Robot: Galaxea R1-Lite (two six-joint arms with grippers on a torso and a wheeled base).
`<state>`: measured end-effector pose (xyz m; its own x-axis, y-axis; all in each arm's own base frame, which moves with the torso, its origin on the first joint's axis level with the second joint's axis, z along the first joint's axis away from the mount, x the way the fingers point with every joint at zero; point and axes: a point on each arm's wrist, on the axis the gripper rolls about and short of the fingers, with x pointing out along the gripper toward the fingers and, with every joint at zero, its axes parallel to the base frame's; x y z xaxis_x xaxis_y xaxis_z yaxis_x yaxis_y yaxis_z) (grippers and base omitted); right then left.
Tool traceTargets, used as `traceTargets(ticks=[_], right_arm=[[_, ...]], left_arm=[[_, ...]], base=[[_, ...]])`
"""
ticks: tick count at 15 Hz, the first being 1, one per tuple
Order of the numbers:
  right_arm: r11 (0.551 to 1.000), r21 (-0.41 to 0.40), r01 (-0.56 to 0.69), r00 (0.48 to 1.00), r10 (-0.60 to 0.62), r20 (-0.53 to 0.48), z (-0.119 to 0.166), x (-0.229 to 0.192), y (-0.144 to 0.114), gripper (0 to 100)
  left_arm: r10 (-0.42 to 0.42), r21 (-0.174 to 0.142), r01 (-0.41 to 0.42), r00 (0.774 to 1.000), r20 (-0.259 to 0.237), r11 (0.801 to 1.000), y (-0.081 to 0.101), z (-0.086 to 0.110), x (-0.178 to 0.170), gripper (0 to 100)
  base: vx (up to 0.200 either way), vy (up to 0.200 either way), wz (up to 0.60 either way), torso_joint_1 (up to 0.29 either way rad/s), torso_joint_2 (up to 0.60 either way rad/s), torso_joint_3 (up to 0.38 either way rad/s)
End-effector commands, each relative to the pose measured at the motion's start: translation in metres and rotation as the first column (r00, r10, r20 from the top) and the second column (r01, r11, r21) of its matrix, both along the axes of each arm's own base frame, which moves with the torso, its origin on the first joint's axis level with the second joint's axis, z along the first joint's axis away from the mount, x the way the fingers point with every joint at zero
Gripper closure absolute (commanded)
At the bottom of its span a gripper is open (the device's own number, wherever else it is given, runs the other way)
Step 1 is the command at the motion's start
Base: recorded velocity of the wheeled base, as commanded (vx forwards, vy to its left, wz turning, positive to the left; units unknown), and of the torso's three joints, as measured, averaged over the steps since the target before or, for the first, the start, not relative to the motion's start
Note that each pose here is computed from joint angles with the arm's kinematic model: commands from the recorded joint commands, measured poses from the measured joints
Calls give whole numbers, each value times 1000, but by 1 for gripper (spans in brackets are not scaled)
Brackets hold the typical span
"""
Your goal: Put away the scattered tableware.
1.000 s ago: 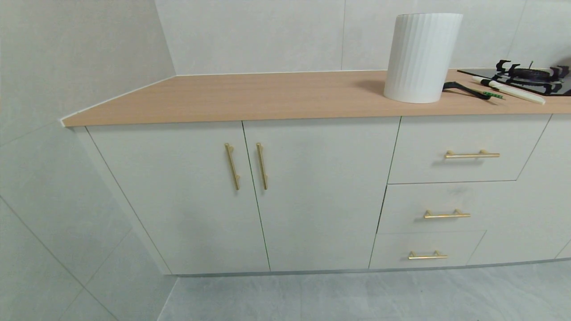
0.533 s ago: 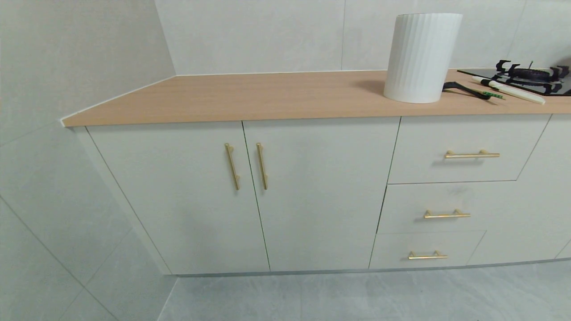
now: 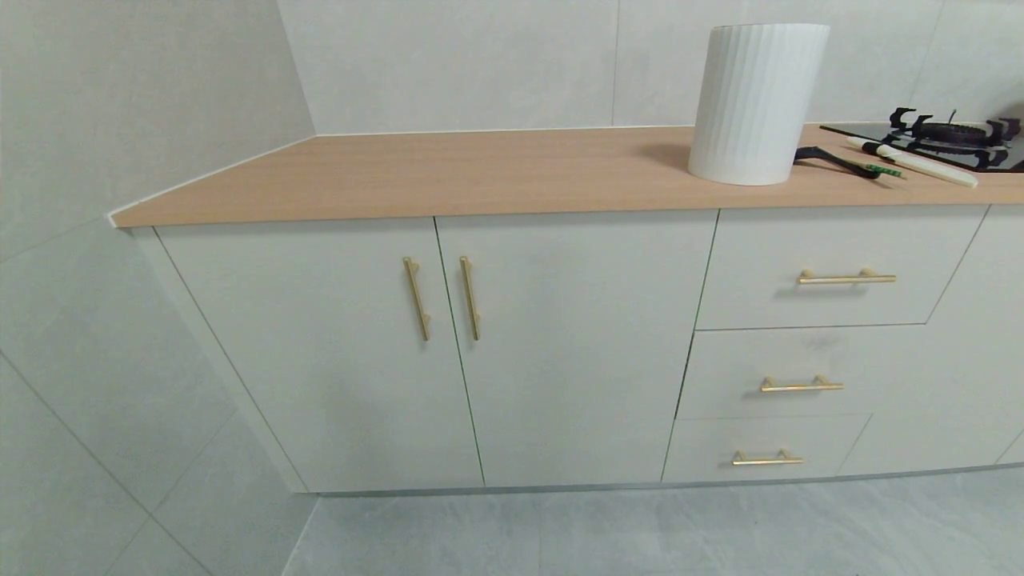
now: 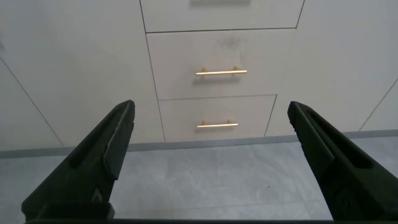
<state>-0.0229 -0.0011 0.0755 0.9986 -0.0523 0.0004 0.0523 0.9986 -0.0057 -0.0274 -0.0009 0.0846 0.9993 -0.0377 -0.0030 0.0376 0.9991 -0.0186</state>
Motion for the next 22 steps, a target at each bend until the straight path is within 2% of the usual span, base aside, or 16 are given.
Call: traceTargets(ticks=[1,11,21,22], right_arm=[[1000,0,0,1000,0,-2,0,0,0,0],[1000,0,1,1000,-1,-4,0,0,0,0],[1000,0,0,1000,0,-4,0,0,0,0],[1000,0,0,1000,0,-4,0,0,0,0]], left_arm=[[1,2,-1,1000,-2,1000,0,0,0,0],[1,5,-1,1000,-1,1000,0,0,0,0],[1,5,-1,1000,-1,1000,0,0,0,0],[1,5,-1,1000,-1,1000,0,0,0,0]], base=[[0,-200,0,-2,-2,7],[0,-200,0,3,4,2],[0,0,0,0,0,0],[200,0,0,2,-2,-2]])
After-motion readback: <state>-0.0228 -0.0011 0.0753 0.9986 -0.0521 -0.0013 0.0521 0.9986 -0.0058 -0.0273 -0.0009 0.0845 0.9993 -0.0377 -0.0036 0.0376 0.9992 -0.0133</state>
